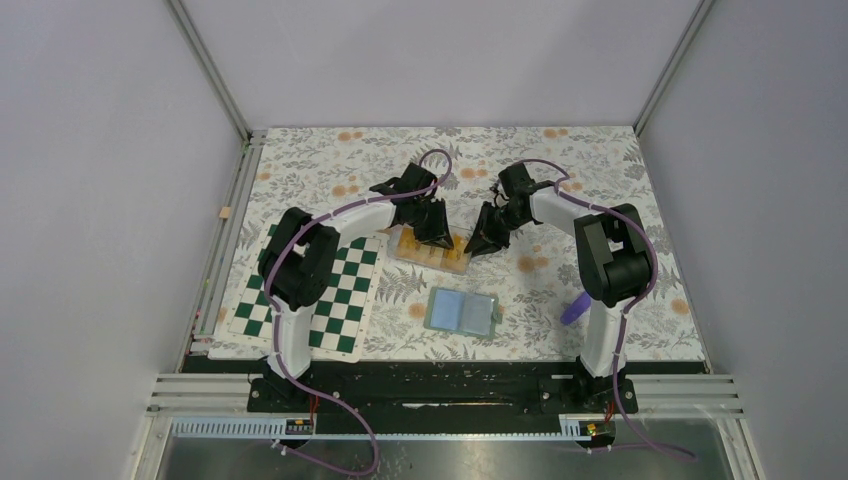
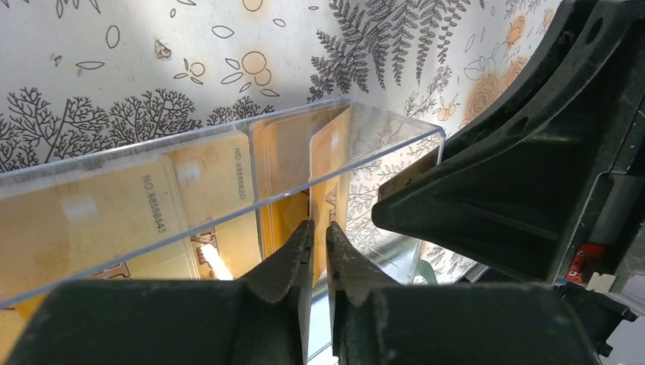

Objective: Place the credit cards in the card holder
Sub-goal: Pick up the credit card from the storage box.

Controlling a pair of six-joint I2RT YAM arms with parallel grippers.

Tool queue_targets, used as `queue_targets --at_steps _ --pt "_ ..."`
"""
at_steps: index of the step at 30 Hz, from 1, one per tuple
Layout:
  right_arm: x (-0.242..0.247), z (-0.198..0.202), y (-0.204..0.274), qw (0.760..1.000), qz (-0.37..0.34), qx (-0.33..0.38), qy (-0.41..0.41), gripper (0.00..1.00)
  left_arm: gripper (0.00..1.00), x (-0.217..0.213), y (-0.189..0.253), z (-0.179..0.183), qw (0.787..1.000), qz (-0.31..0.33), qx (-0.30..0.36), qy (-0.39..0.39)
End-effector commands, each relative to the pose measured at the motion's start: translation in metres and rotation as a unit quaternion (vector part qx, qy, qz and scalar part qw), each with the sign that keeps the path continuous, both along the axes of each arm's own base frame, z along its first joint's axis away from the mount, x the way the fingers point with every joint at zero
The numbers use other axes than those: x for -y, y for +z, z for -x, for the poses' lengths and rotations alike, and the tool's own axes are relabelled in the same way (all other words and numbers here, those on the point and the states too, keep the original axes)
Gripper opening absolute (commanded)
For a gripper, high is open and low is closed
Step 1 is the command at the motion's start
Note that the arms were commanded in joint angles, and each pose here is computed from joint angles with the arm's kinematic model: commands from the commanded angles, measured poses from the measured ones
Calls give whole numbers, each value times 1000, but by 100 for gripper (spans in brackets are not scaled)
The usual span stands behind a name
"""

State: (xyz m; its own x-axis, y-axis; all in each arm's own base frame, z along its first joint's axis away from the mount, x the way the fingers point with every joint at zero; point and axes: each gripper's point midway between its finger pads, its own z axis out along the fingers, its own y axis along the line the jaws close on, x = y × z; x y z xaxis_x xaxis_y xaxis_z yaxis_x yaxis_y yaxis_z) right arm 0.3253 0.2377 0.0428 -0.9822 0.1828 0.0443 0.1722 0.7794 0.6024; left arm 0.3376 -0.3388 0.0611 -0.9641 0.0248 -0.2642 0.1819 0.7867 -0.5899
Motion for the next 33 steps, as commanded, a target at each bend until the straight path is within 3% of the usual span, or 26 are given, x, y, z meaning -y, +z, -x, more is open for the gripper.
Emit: queue_targets --at_steps 1,11,21,29,31,33 --pt "-17 5 13 999 -40 2 16 8 11 31 31 14 997 63 18 -47" --pt "-18 5 14 999 -42 1 17 8 18 43 34 23 994 81 15 -68" --pt "-18 5 15 999 -45 3 19 8 18 14 -6 18 999 -27 -5 -32" --pt "-18 6 20 999 -45 7 23 9 18 2 -18 12 999 -45 -19 -2" --pt "-18 5 21 999 -45 9 24 9 14 4 -18 11 999 -39 -18 -3" --pt "-18 4 25 999 -45 14 25 10 4 6 -14 9 999 -33 -15 -4"
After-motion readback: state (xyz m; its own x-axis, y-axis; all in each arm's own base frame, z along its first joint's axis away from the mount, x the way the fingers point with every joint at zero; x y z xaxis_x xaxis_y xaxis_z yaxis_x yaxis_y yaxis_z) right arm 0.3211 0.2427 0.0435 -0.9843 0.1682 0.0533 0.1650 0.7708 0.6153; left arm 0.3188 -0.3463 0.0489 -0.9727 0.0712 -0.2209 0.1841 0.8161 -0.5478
